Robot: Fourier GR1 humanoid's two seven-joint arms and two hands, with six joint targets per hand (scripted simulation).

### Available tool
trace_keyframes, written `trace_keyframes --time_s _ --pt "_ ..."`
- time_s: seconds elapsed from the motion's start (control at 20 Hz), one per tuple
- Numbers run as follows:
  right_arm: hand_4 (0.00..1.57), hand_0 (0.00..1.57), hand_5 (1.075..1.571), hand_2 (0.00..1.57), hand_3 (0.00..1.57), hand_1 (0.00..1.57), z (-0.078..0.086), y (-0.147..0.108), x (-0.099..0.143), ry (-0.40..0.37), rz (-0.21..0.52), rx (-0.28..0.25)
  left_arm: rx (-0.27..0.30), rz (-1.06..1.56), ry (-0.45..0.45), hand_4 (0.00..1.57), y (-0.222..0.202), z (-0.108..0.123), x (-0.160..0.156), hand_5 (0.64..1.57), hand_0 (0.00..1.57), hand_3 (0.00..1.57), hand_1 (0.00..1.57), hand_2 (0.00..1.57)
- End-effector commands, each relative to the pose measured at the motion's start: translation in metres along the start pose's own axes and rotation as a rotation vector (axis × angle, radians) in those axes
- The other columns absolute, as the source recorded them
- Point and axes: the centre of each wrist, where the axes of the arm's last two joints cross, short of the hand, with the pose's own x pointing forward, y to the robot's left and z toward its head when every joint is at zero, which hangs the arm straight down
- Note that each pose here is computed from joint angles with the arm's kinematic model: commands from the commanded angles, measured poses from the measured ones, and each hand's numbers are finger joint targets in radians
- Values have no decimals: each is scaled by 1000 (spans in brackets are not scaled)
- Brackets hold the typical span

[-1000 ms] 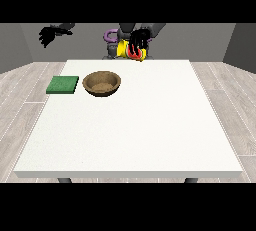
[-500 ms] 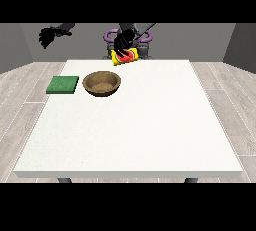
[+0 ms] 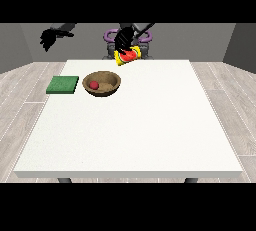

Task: Pick the cup and pour the ball into the bowl, then pick the bowl and place it on the pad

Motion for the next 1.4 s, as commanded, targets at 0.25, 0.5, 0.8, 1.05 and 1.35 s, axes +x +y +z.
trace_keyframes --time_s 0.25,0.5,0.8,1.05,1.35 --pt "0 0 1567 0 0 0 11 -8 -5 15 -18 -108 95 962 508 1513 -6 8 -44 1196 1236 1425 1236 1543" --pt "351 0 1568 0 0 0 -20 19 8 -67 -41 -67 167 1502 749 630 -25 32 -48 1569 0 0 0 0" --pt "297 0 1571 0 0 0 -45 45 22 -142 -23 -109 363 1948 651 0 -28 63 -45 1560 0 0 0 0" --pt "295 0 1570 0 0 0 -52 89 3 -93 -80 -186 437 2115 455 0 -44 91 -23 1565 0 0 0 0" --pt "315 0 1569 0 0 0 -75 97 5 -116 -89 -215 482 2121 410 0 -76 107 -44 1564 0 0 0 0"
